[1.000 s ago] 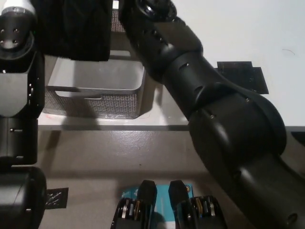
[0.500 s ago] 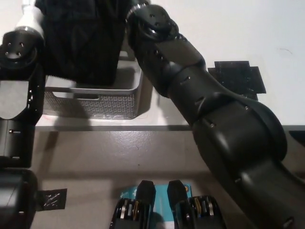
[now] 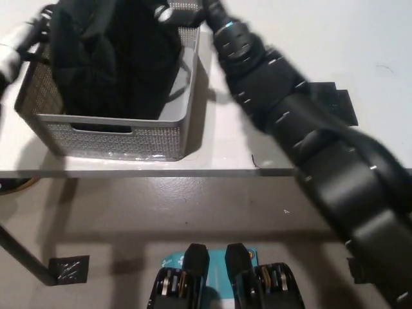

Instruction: Use both hands to pick up a lunch bag on the right hand side and place it into a container on the left hand side

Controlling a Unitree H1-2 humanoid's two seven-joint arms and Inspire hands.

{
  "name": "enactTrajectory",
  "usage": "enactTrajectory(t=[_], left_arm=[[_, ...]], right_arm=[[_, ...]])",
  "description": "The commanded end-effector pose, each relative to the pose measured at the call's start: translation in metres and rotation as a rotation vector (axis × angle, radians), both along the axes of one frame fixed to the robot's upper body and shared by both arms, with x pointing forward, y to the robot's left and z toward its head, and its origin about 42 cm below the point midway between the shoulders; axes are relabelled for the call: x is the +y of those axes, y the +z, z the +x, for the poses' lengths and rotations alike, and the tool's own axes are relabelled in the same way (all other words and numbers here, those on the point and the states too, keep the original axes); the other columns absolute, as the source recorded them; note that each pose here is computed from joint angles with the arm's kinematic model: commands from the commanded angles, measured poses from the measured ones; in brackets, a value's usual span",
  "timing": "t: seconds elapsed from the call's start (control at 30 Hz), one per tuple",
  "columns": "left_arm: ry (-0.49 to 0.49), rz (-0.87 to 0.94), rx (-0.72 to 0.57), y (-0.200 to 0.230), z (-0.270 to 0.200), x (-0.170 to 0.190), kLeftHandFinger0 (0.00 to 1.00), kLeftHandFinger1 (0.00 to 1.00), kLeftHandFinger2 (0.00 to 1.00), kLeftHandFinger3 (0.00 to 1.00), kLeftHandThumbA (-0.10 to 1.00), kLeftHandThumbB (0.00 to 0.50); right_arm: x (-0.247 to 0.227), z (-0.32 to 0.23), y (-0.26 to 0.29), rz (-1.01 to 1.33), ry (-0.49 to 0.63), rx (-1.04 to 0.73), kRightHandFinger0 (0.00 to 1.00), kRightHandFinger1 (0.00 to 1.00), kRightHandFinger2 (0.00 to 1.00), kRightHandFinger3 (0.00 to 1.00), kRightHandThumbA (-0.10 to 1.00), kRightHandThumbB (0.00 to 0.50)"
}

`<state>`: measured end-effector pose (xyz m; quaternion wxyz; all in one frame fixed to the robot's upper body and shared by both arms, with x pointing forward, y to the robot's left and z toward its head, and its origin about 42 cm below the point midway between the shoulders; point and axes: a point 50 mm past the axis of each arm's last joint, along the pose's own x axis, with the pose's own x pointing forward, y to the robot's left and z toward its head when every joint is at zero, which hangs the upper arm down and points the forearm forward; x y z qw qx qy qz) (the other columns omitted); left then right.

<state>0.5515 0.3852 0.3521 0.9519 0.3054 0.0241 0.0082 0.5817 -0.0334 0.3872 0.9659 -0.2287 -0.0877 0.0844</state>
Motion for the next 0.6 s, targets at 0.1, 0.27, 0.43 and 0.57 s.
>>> enactTrajectory(t=[0.1, 0.27, 0.43, 0.57], left_arm=[[-0.028, 0.205, -0.087, 0.064, -0.025, 0.059, 1.0, 1.0, 1.0, 1.0, 1.0, 0.288], [-0.063, 0.375, -0.1, 0.068, -0.036, 0.063, 1.0, 1.0, 1.0, 1.0, 1.0, 0.335], [-0.128, 0.419, -0.163, 0.08, -0.061, 0.057, 1.0, 1.0, 1.0, 1.0, 1.0, 0.304], [-0.178, 0.445, -0.251, 0.087, -0.09, 0.043, 0.95, 0.88, 0.95, 1.0, 1.0, 0.252]], right_arm=[[-0.024, 0.007, 0.05, -0.022, -0.011, -0.154, 1.0, 1.0, 1.0, 1.0, 0.63, 0.078], [-0.029, 0.007, 0.048, -0.006, 0.003, -0.157, 1.0, 1.0, 1.0, 1.0, 0.63, 0.082], [-0.036, 0.009, 0.043, 0.013, 0.011, -0.146, 1.0, 1.0, 1.0, 1.0, 0.66, 0.061], [-0.04, 0.009, 0.033, 0.013, 0.016, -0.124, 1.0, 1.0, 1.0, 1.0, 0.72, 0.069]])
